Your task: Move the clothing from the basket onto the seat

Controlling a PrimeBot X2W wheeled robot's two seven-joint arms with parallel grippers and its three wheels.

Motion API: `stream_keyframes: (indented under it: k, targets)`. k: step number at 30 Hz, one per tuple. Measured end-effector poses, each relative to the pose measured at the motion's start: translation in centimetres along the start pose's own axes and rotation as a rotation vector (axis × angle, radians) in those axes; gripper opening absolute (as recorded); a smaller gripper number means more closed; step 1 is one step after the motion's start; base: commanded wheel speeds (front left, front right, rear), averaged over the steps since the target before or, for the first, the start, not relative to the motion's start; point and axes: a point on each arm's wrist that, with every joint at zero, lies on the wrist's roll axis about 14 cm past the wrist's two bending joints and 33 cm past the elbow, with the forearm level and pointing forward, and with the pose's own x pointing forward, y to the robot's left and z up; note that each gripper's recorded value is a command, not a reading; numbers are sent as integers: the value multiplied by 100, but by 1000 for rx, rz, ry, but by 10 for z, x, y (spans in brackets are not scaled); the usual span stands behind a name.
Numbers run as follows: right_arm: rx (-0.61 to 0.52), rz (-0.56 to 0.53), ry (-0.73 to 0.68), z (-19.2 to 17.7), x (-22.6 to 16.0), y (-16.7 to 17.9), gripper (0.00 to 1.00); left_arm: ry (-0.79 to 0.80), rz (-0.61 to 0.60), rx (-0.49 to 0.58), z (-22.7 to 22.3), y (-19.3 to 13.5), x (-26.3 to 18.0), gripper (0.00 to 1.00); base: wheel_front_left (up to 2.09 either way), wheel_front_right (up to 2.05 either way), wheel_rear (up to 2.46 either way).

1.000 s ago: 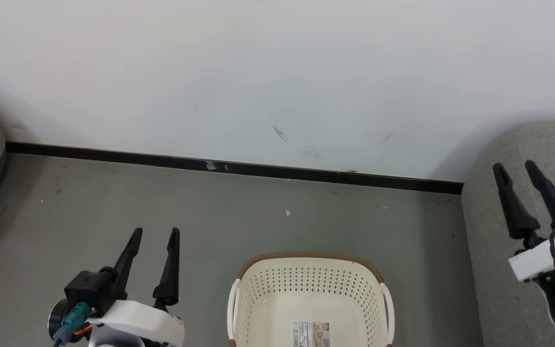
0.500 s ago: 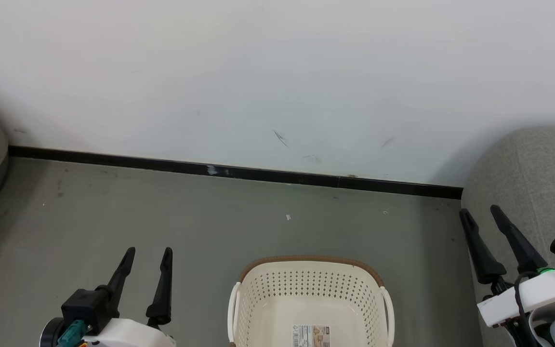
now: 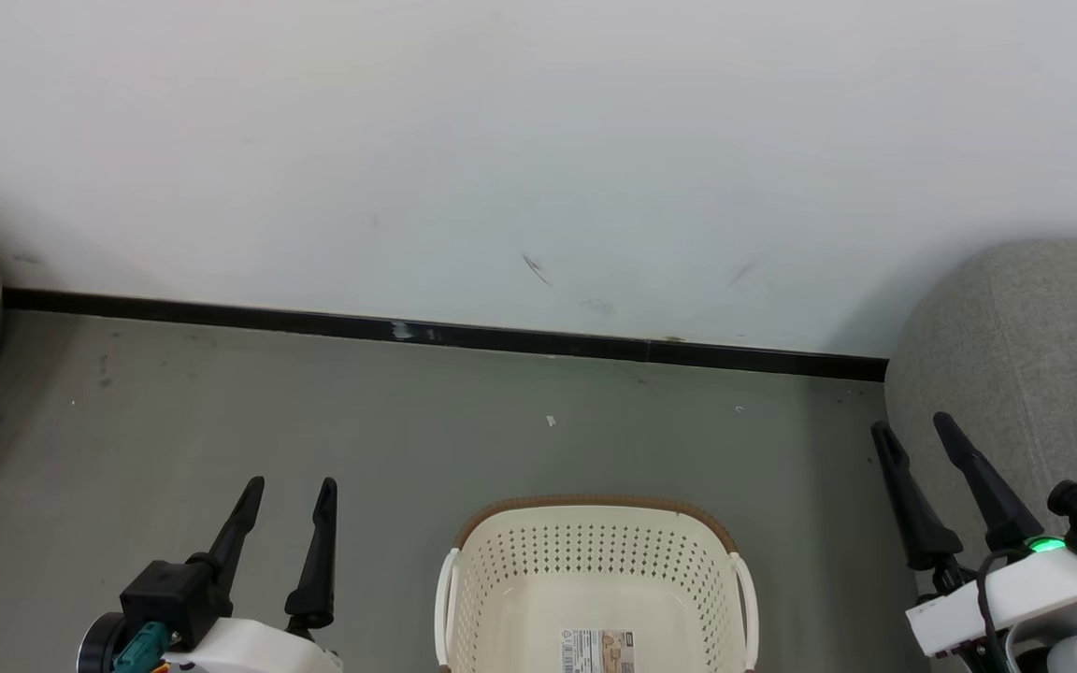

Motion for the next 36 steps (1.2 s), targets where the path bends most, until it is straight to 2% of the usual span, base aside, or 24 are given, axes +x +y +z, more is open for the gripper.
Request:
stream_keyframes:
  k: [27, 28, 33, 36]
  targets:
    - [1, -10, 3, -3, -8, 4, 100, -9, -30, 7, 1, -9, 4, 100, 0, 0, 0]
    - [3, -12, 8, -5, -9, 4, 0, -2, -30, 6, -1, -9, 3, 0, 0, 0, 0]
    - [41, -41, 88, -32, -23, 5, 0, 74, -14, -18, -28, -11, -8, 0, 0, 0, 0]
    - [62, -50, 94, -34, -25, 4, 0, 92, -5, -37, -32, -11, -10, 0, 0, 0, 0]
